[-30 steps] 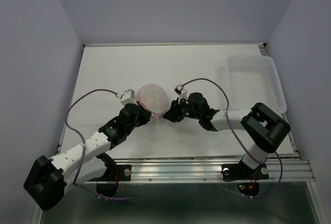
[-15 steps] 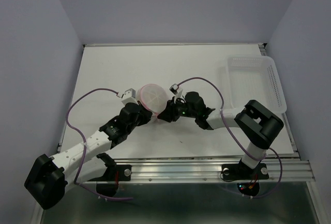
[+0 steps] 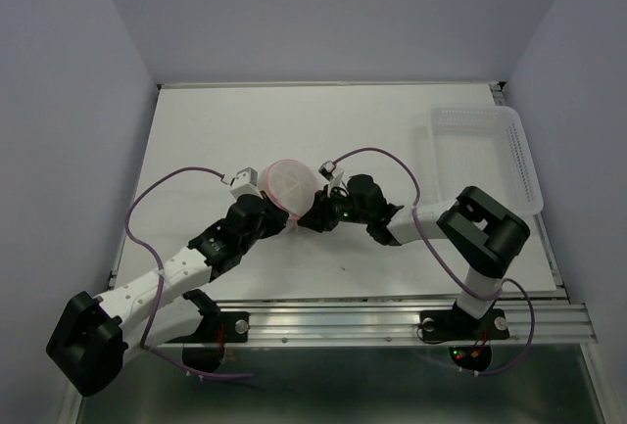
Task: Unzip the laundry bag and remove the bra
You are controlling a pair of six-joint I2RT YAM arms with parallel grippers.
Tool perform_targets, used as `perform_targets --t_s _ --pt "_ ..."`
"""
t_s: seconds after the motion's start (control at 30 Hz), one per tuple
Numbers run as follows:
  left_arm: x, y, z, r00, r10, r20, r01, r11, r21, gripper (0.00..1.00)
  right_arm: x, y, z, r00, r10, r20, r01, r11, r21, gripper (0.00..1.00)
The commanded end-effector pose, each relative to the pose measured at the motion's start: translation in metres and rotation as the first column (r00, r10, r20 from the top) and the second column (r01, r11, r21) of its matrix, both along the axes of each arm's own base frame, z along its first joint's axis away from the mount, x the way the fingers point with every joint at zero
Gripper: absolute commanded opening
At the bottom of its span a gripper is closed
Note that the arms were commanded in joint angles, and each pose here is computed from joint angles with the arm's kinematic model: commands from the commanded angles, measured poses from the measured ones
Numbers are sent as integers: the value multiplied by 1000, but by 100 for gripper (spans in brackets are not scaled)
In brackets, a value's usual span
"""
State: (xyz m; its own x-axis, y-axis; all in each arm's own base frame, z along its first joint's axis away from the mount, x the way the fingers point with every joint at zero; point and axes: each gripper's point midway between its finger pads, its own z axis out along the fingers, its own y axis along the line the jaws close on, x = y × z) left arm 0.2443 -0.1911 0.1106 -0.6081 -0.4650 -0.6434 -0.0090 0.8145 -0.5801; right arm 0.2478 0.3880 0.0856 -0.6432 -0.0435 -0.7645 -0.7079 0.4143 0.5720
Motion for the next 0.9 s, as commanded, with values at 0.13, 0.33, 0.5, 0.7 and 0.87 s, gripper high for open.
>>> perform_targets --t_s 0.13,0.33,0.5,0.7,0.87 --pt "9 -7 24 999 4 49 -1 999 -50 0 5 19 35 996 27 87 -36 994 102 31" --pt "9 -8 23 999 10 43 -8 998 -56 0 5 20 37 996 29 86 -39 993 113 31" --pt "10 -9 24 999 13 45 -10 998 -67 0 4 22 36 996 37 82 -47 992 118 30" --pt "9 -9 22 999 10 42 -7 997 -75 0 0 26 39 995 53 82 -64 990 128 25" --pt "8 -9 21 999 10 40 -7 997 -76 0 -1 26 40 995 54 82 -64 989 134 18"
